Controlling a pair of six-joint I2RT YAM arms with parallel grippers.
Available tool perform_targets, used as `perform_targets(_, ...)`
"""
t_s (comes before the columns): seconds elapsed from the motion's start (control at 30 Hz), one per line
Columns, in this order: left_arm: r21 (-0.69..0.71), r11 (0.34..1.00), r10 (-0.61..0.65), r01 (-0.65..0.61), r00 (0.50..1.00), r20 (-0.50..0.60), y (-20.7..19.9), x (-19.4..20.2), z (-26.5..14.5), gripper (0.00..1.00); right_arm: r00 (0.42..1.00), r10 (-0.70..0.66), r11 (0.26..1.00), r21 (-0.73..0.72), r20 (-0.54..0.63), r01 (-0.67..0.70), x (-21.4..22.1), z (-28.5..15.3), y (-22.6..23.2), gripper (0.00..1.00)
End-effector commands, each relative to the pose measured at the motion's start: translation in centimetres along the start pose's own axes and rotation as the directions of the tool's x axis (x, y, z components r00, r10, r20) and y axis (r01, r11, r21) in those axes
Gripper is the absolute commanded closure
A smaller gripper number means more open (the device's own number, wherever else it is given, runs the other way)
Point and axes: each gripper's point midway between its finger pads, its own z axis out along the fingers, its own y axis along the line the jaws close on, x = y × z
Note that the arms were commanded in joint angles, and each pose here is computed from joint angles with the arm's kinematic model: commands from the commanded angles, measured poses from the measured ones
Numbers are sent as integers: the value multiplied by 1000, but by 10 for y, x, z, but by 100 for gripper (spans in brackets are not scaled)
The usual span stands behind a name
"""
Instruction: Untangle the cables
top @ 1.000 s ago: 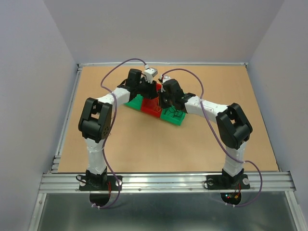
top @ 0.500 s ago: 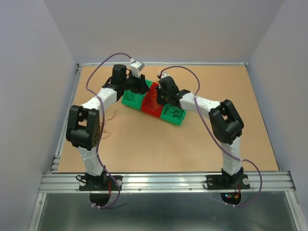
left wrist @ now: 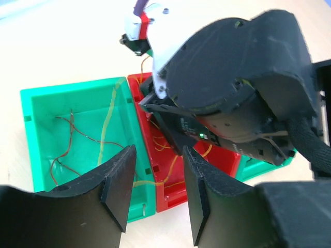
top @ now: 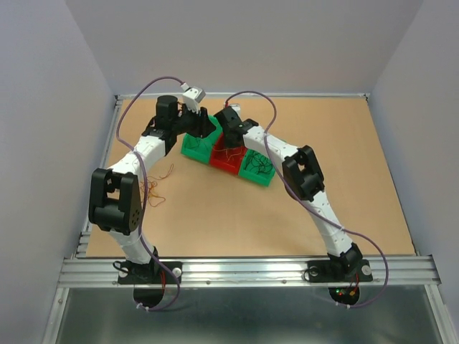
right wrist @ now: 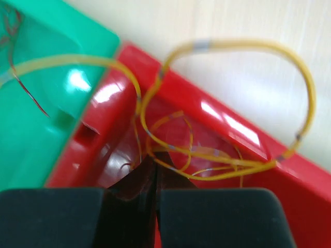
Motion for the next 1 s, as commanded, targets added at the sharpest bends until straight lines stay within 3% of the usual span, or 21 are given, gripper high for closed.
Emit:
perform_targets(0.0, -35, 999, 41, -38, 995, 86, 2, -28, -13, 48, 982, -56, 984, 155, -180, 85, 50, -15, -48, 99)
perform_targets(0.2, -1, 999, 39, -39, 997, 72, 0, -20, -7, 47, 1000, 6, 999, 33, 7, -7, 10, -63, -41, 99)
perform_targets(0.43, 36, 999, 20, -20, 1000, -2, -1, 0, 14, 40, 1000, -12, 1000, 12, 2, 12, 13, -50, -34, 99)
perform_targets(0.73, 59, 998, -30, 37, 992, -124, 0, 35, 36, 38, 1000, -11, 1000, 1, -1, 11, 13, -44, -29, 99)
perform_targets(0.87, 78, 996, -26, 40, 986, -165, -8, 45, 43, 41, 1000, -15, 1000, 11, 0, 15, 13, -45, -32, 99)
perform_targets(0.97, 98, 995, -19, 36, 984, -177, -15, 48, 46, 53, 1000, -15, 1000, 12, 2, 15, 13, -46, -32, 100)
